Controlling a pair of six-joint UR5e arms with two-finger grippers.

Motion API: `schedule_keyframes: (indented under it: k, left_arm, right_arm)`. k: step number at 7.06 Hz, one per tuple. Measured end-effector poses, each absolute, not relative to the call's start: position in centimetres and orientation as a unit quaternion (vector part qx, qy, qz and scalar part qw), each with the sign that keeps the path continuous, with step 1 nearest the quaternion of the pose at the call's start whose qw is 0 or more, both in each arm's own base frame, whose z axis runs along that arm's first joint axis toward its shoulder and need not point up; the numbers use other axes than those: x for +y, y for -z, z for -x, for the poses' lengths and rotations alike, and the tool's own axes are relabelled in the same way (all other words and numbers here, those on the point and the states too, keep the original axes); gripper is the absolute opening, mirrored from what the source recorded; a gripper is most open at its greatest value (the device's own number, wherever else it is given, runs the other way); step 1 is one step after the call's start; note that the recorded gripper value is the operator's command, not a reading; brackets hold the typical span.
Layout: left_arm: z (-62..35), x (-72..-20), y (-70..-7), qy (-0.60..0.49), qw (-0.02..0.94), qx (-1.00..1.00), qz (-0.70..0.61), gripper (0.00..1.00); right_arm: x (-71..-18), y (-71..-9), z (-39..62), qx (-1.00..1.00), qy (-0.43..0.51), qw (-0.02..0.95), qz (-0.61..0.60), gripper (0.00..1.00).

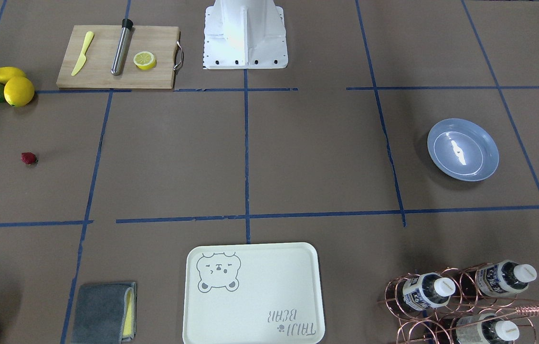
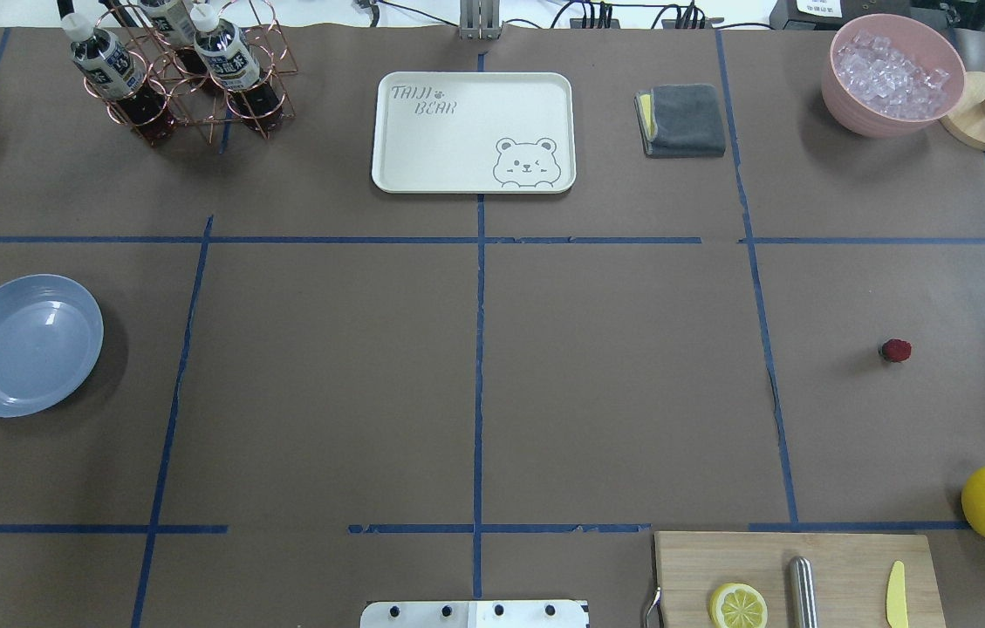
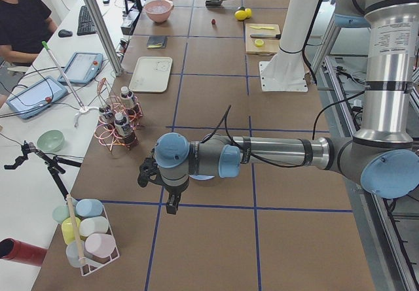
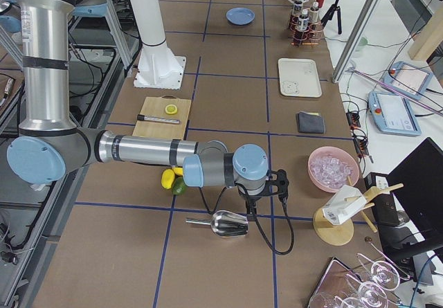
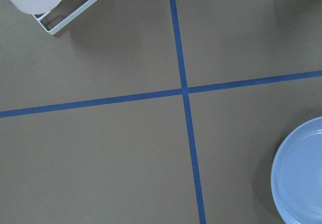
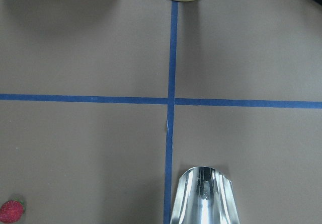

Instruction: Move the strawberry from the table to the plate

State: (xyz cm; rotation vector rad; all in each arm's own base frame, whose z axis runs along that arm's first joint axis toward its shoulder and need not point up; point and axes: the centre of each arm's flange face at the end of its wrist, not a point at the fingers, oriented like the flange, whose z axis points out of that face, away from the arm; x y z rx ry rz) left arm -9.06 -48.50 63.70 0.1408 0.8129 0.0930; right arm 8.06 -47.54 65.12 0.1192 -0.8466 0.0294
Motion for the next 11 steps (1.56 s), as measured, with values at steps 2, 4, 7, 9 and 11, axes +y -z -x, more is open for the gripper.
schedule_keyframes:
  k: [2, 4, 7, 9, 11]
  left_arm:
    - [9.0, -49.0, -64.1, -0.046, 0.915, 0.394, -0.072, 1.00]
    - [9.0, -49.4, -63.6, -0.053, 0.913, 0.394, -0.091, 1.00]
    - [6.5, -47.6, -64.8, -0.036, 0.907, 0.398, -0.133, 1.00]
    - [1.5, -46.1, -65.5, -0.035, 0.900, 0.415, -0.126, 1.00]
    - [-2.0, -45.7, -65.4, -0.049, 0.896, 0.427, -0.109, 1.00]
  right_arm:
    - [-47.9, -64.8, -8.1, -0.409, -0.016, 0.910, -0.060, 1.00]
    - [-48.0, -64.5, -8.1, -0.409, -0.016, 0.910, -0.064, 1.00]
    - [-47.9, -64.5, -8.1, -0.410, -0.016, 0.910, -0.065, 1.00]
    - [-48.0, -64.5, -8.0, -0.410, -0.016, 0.909, -0.065, 1.00]
    - [-47.9, -64.5, -8.0, -0.410, -0.015, 0.910, -0.065, 1.00]
